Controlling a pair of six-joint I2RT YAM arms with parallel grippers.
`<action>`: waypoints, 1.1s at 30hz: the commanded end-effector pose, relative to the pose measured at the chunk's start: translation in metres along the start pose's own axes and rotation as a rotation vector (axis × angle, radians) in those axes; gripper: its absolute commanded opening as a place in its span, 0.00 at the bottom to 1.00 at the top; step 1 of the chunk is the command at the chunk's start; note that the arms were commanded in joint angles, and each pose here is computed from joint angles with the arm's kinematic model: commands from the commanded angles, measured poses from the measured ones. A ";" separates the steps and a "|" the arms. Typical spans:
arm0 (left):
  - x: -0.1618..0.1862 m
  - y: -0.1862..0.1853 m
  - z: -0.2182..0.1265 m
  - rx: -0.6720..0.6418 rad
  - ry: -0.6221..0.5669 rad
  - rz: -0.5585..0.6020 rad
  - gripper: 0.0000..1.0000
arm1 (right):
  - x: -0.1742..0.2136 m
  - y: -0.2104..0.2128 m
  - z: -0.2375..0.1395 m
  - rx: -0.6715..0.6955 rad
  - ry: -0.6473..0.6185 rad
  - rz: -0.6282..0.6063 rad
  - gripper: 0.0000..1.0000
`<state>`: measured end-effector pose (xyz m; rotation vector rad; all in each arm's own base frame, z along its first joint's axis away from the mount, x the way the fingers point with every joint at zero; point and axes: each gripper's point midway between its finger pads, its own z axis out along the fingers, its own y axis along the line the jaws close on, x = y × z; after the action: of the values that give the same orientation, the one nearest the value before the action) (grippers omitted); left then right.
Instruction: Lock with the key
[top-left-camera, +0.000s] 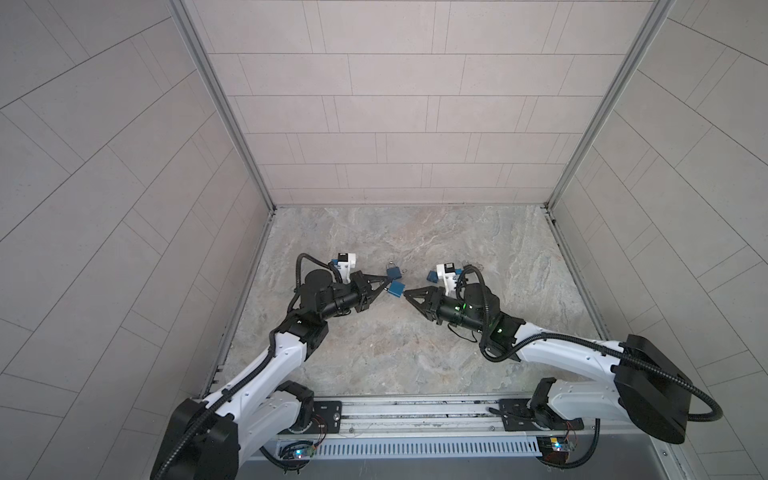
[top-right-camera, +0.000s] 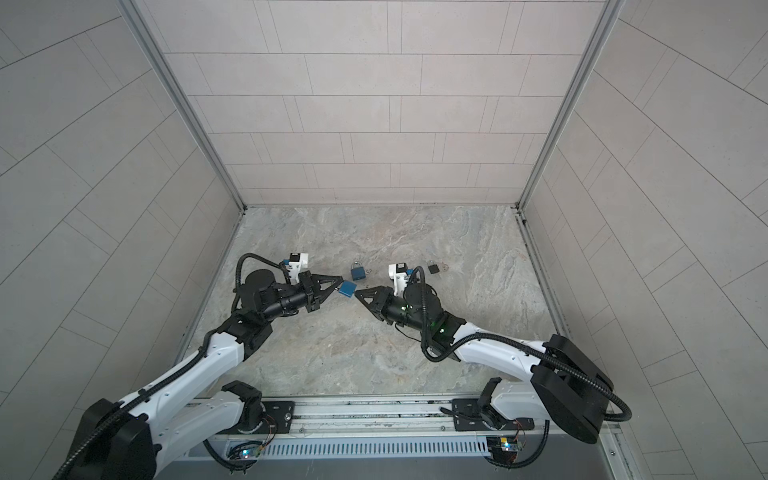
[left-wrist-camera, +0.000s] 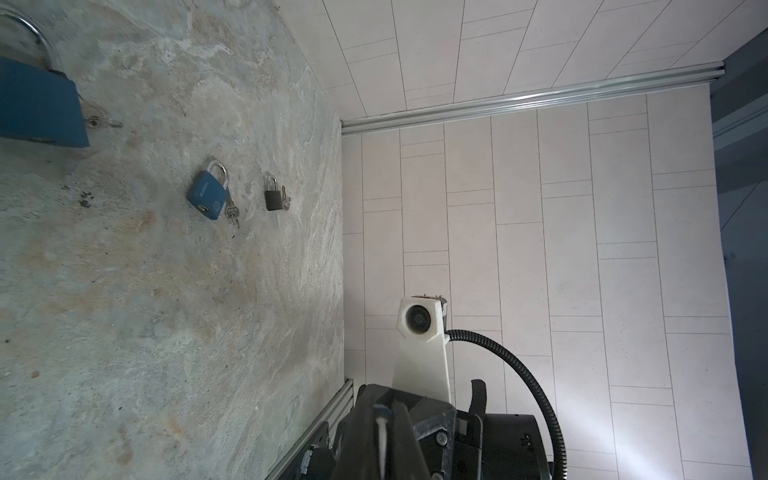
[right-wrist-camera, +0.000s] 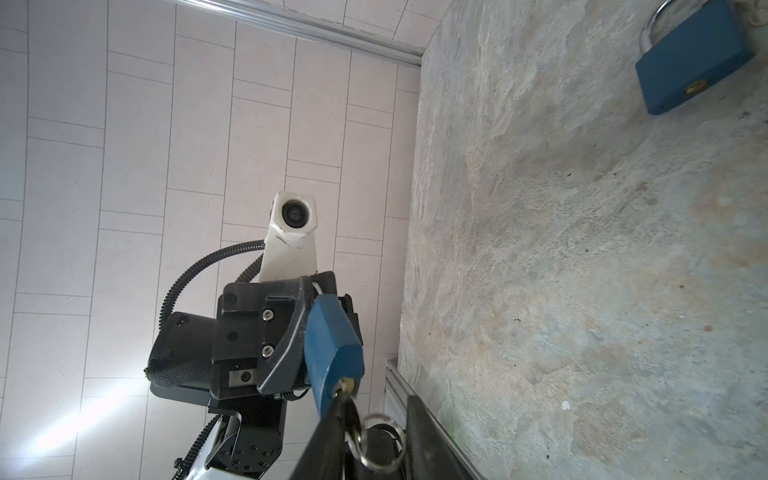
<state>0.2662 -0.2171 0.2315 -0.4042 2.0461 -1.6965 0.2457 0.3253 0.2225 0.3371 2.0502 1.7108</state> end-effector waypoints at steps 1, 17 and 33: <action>-0.006 -0.042 -0.004 0.120 -0.016 0.069 0.00 | 0.004 0.012 0.004 -0.033 0.015 0.007 0.24; -0.007 -0.039 -0.003 0.114 -0.019 0.069 0.00 | 0.001 0.006 -0.005 -0.001 -0.007 -0.025 0.00; -0.040 -0.041 -0.005 0.136 -0.071 0.052 0.00 | -0.013 0.000 -0.037 0.010 -0.113 -0.061 0.00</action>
<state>0.2926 -0.2007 0.2408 -0.4427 1.9833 -1.7068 0.2384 0.2914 0.2213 0.3691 1.9997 1.6213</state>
